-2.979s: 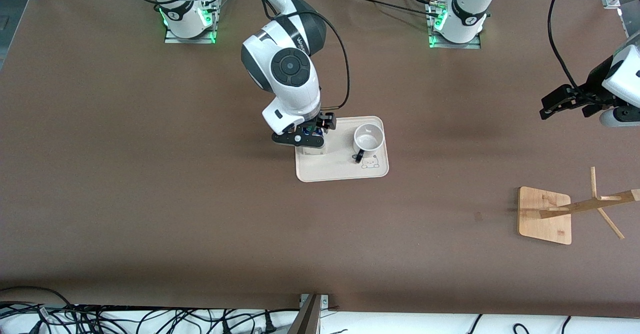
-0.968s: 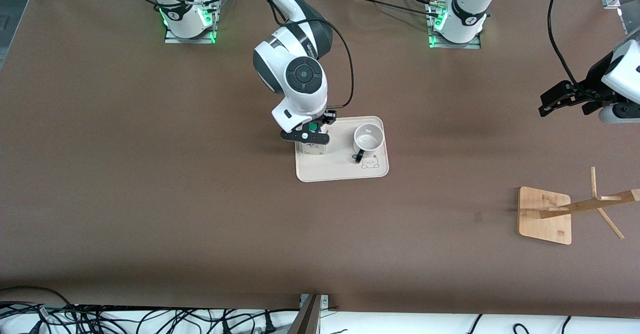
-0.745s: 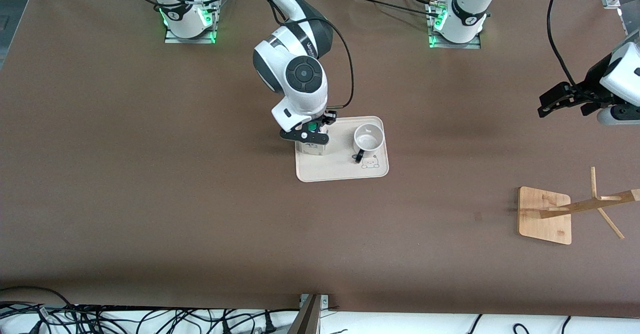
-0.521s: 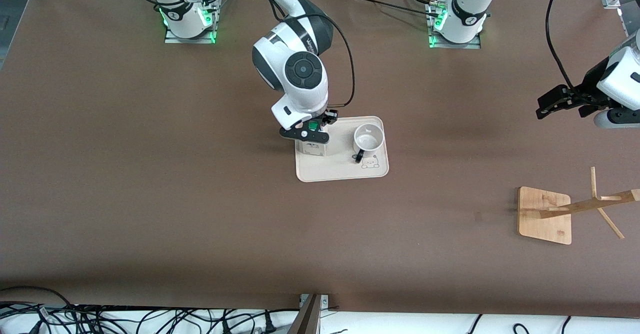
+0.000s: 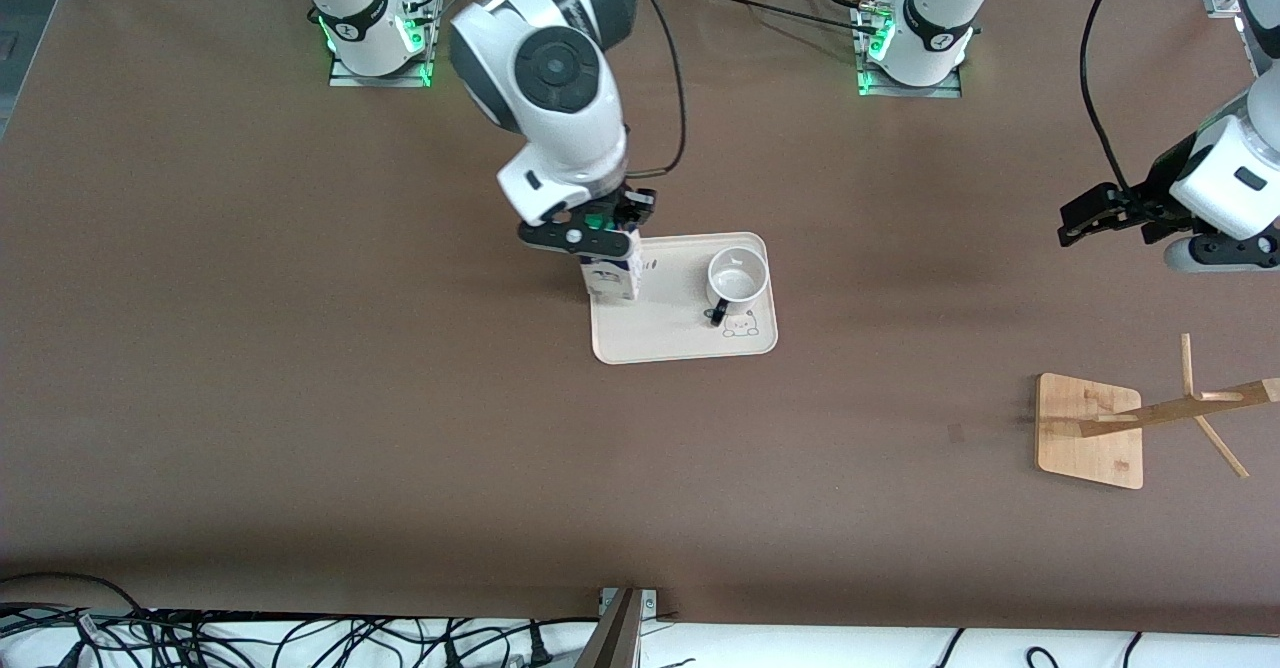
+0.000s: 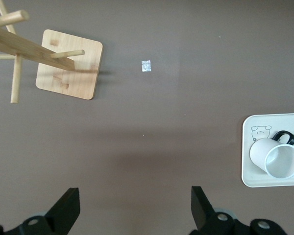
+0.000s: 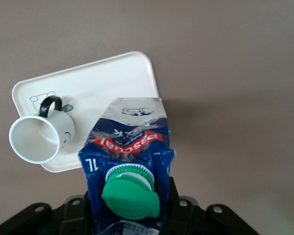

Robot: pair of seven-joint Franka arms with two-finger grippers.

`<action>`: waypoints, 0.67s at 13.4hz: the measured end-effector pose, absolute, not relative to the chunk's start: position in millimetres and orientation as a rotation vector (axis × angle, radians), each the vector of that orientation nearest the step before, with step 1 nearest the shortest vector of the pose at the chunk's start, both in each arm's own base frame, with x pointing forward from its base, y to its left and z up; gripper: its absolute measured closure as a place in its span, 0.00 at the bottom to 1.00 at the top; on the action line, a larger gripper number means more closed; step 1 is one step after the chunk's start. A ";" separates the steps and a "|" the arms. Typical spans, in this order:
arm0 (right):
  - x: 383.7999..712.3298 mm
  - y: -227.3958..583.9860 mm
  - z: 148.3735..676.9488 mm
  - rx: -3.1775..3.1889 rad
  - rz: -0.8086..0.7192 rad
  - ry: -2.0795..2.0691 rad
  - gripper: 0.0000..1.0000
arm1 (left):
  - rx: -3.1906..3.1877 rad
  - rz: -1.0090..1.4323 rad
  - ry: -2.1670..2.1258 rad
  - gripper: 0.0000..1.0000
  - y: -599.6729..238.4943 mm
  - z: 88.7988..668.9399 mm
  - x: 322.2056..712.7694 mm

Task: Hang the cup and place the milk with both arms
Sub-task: 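Carry the carton off the tray while the left gripper reaches the mug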

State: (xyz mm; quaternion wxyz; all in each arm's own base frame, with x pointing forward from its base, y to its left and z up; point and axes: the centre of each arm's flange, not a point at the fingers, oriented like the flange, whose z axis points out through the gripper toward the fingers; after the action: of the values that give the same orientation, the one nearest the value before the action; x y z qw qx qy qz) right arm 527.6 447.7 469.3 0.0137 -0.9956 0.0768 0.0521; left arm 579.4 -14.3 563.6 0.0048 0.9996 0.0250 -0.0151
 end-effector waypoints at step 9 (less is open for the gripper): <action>597.9 207.3 554.6 -3.126 0.256 -0.103 0.46 | 3.119 -0.154 -0.158 0.00 -106.5 525.1 583.6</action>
State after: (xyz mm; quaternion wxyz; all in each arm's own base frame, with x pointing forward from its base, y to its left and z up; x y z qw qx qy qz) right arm 597.9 207.3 554.6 0.0017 -0.9961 -0.0327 0.0816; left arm 583.6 -106.5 525.1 0.0073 0.9975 -0.0506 -0.0494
